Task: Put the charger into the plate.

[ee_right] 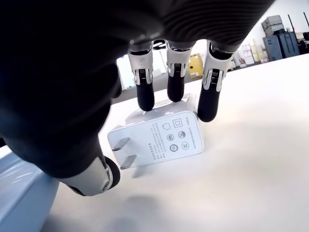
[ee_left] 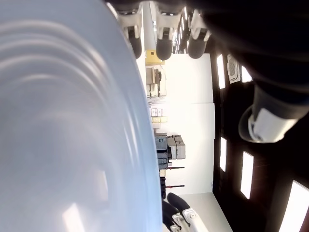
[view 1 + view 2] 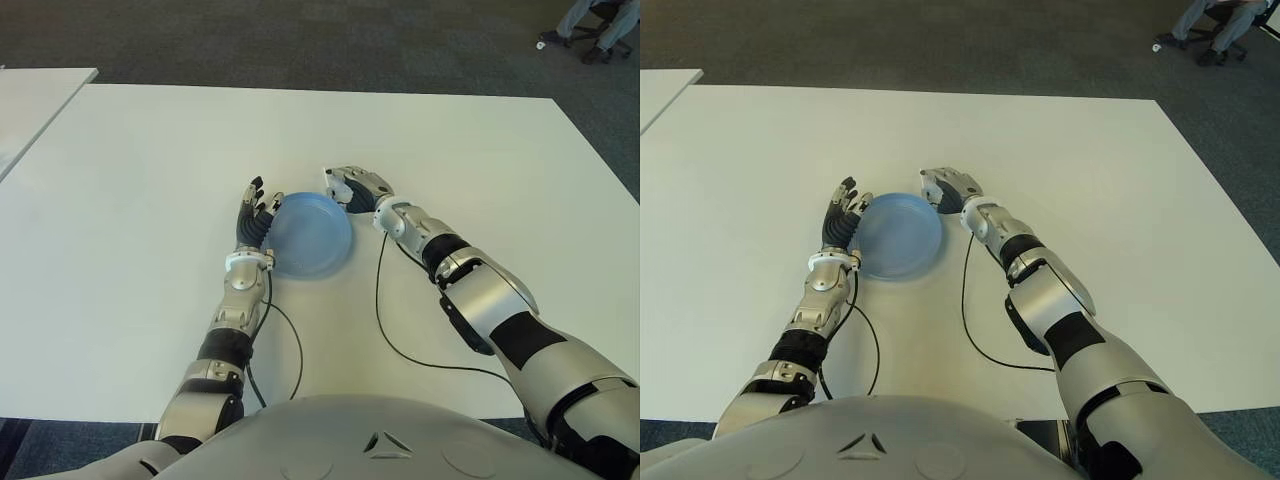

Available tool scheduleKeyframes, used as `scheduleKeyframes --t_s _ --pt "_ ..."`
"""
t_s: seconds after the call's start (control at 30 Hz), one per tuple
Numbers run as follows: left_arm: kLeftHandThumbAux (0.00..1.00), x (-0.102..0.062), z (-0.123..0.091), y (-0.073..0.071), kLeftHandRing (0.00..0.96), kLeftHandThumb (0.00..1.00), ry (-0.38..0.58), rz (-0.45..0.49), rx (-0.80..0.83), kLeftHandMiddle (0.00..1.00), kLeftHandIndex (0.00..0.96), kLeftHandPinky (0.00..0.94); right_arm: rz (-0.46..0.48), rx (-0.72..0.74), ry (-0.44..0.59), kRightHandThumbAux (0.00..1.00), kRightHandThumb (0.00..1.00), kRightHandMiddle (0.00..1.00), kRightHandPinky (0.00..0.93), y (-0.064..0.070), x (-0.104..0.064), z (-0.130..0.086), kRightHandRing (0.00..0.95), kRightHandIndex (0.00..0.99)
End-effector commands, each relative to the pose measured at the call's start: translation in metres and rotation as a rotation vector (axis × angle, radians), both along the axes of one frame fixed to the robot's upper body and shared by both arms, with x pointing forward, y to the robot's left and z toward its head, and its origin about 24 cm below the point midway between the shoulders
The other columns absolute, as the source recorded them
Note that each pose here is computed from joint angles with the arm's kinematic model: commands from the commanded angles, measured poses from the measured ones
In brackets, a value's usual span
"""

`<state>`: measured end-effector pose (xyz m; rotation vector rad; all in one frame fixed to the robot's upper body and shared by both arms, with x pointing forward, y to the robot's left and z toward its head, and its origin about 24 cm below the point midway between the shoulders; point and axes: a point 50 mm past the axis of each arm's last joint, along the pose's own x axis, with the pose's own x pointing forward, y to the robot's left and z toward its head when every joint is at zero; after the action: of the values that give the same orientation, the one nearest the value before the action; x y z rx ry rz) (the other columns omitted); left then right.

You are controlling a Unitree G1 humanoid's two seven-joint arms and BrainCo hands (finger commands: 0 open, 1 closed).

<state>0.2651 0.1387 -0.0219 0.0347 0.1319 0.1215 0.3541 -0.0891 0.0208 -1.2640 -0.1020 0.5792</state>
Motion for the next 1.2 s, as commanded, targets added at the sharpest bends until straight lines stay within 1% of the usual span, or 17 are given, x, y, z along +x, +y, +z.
scheduleKeyframes --t_s 0.03,0.1,0.23,0.33,0.4,0.47,0.6,0.63,0.77,0.8,0.93,1.0,1.1,1.13,1.2 --pt "0.52 -0.008 -0.011 -0.002 0.0 0.0 0.067 -0.005 -0.006 0.021 0.0 0.0 -0.024 -0.041 0.156 0.76 0.0 0.201 0.267 -0.01 -0.015 -0.027 0.24 0.028" --pt "0.521 -0.008 -0.011 -0.002 0.0 0.0 0.067 -0.005 -0.006 0.022 0.0 0.0 -0.037 -0.038 0.176 0.761 0.0 0.201 0.263 -0.014 -0.015 -0.028 0.241 0.027" --pt "0.523 -0.008 -0.011 -0.002 0.0 0.0 0.065 -0.004 -0.006 0.027 0.0 0.0 -0.057 -0.027 0.211 0.771 0.0 0.202 0.254 -0.031 -0.014 -0.027 0.24 0.019" --pt "0.523 -0.008 -0.01 -0.002 0.0 0.0 0.065 -0.004 -0.007 0.029 0.0 0.0 -0.058 -0.025 0.236 0.779 0.0 0.203 0.25 -0.048 -0.012 -0.023 0.239 0.012" --pt "0.522 -0.008 -0.011 -0.001 0.0 0.0 0.066 -0.004 -0.008 0.03 0.0 0.0 -0.056 -0.029 0.252 0.786 0.0 0.204 0.25 -0.055 -0.012 -0.021 0.239 0.007" --pt "0.521 -0.008 -0.011 -0.001 0.0 0.0 0.066 -0.004 -0.008 0.03 0.0 0.0 -0.055 -0.03 0.261 0.793 0.0 0.205 0.252 -0.059 -0.012 -0.02 0.239 0.002" --pt "0.519 -0.007 -0.011 0.0 0.0 0.0 0.069 -0.005 -0.006 0.028 0.0 0.0 -0.035 -0.07 0.275 0.811 0.0 0.212 0.26 -0.074 -0.009 -0.012 0.247 0.0" --pt "0.519 -0.007 -0.011 0.0 0.0 0.0 0.07 -0.005 -0.006 0.027 0.0 0.0 -0.032 -0.08 0.275 0.815 0.0 0.217 0.262 -0.076 -0.009 -0.011 0.251 0.0" --pt "0.521 -0.006 -0.012 0.001 0.0 0.0 0.074 -0.004 -0.007 0.025 0.0 0.0 -0.028 -0.112 0.272 0.817 0.0 0.227 0.266 -0.087 -0.013 -0.013 0.261 0.003" --pt "0.521 -0.006 -0.012 0.001 0.0 0.0 0.076 -0.003 -0.008 0.025 0.0 0.0 -0.023 -0.119 0.271 0.815 0.0 0.23 0.27 -0.092 -0.015 -0.013 0.264 0.005" --pt "0.523 -0.005 -0.012 0.002 0.0 0.0 0.08 -0.001 -0.01 0.025 0.0 0.0 0.0 -0.137 0.263 0.812 0.0 0.239 0.288 -0.105 -0.023 -0.016 0.276 0.008" --pt "0.523 -0.006 -0.012 0.002 0.0 0.0 0.081 0.0 -0.011 0.025 0.0 0.0 0.016 -0.144 0.257 0.813 0.0 0.259 0.319 -0.111 -0.028 -0.018 0.3 0.011" --pt "0.524 -0.005 -0.013 0.004 0.0 0.0 0.084 0.001 -0.011 0.025 0.0 0.0 0.033 -0.146 0.253 0.814 0.0 0.28 0.342 -0.117 -0.032 -0.018 0.324 0.015" --pt "0.524 -0.006 -0.013 0.005 0.0 0.0 0.085 0.002 -0.01 0.025 0.0 0.0 0.043 -0.15 0.252 0.814 0.0 0.284 0.346 -0.12 -0.034 -0.017 0.328 0.016" --pt "0.522 -0.006 -0.013 0.006 0.0 0.0 0.088 0.003 -0.007 0.024 0.0 0.0 0.06 -0.158 0.25 0.812 0.0 0.316 0.369 -0.126 -0.037 -0.014 0.366 0.024"
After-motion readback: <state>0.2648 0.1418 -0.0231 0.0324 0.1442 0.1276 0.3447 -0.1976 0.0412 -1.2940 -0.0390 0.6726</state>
